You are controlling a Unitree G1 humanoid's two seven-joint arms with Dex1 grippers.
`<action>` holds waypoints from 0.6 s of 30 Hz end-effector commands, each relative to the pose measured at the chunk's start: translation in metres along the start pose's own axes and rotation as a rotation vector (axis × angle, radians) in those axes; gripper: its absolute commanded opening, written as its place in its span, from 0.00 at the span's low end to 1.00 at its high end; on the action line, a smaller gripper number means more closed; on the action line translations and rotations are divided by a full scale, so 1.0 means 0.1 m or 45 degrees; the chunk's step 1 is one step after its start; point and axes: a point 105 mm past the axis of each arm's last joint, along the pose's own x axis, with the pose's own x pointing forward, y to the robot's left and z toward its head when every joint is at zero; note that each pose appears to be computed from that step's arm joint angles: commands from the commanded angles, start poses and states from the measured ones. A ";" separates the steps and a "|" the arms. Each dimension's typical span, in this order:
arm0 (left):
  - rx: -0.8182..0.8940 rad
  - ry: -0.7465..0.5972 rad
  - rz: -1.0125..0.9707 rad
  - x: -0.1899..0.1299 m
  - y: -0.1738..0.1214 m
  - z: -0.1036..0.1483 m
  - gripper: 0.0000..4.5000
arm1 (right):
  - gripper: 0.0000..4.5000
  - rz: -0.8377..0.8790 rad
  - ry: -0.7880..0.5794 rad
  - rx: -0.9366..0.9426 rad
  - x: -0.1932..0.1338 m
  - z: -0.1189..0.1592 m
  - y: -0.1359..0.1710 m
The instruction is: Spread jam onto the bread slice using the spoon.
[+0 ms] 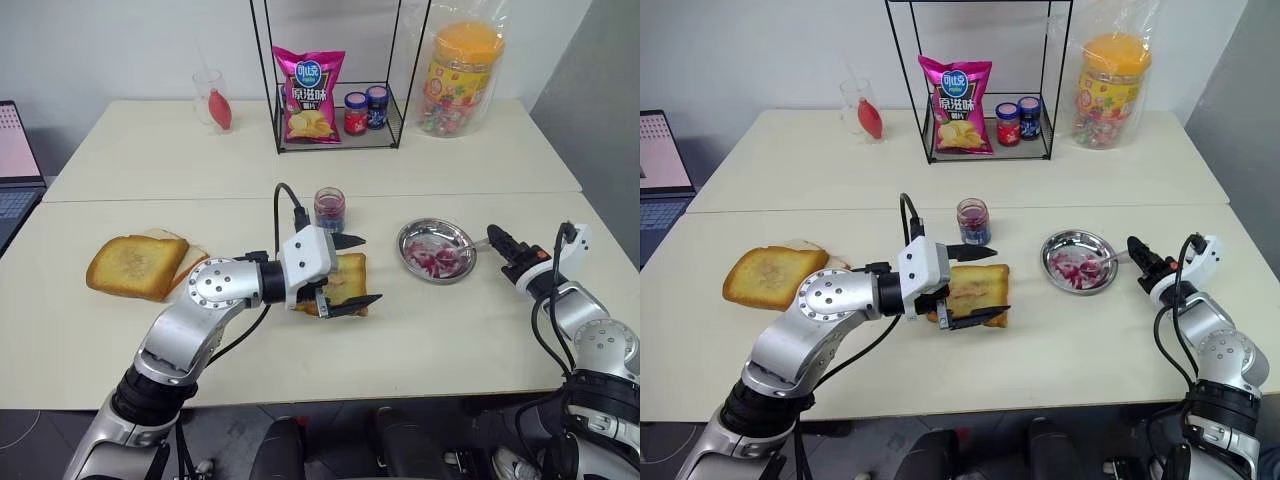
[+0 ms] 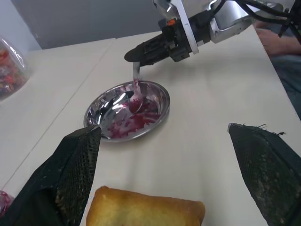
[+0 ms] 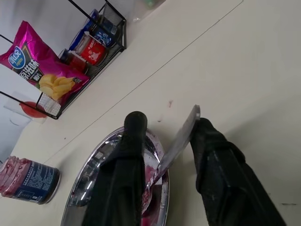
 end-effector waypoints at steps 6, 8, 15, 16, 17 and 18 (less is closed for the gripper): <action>0.024 -0.047 -0.004 0.02 -0.01 0.11 1.00 | 0.82 0.032 -0.051 -0.268 -0.04 0.16 0.12; 0.025 -0.050 0.002 0.02 -0.01 0.11 1.00 | 0.94 0.013 -0.038 -0.427 -0.04 0.14 0.11; 0.031 -0.073 0.105 -0.06 0.10 0.13 1.00 | 0.99 -0.111 -0.306 -0.725 -0.05 0.51 0.11; 0.032 -0.046 0.167 -0.12 0.17 0.10 1.00 | 0.99 -0.092 -0.366 -0.745 -0.08 0.61 0.18; 0.035 -0.008 0.214 -0.19 0.23 0.06 1.00 | 0.99 -0.069 -0.406 -0.756 -0.11 0.68 0.25; 0.036 0.028 0.256 -0.26 0.28 0.02 1.00 | 0.99 -0.040 -0.427 -0.782 -0.14 0.72 0.32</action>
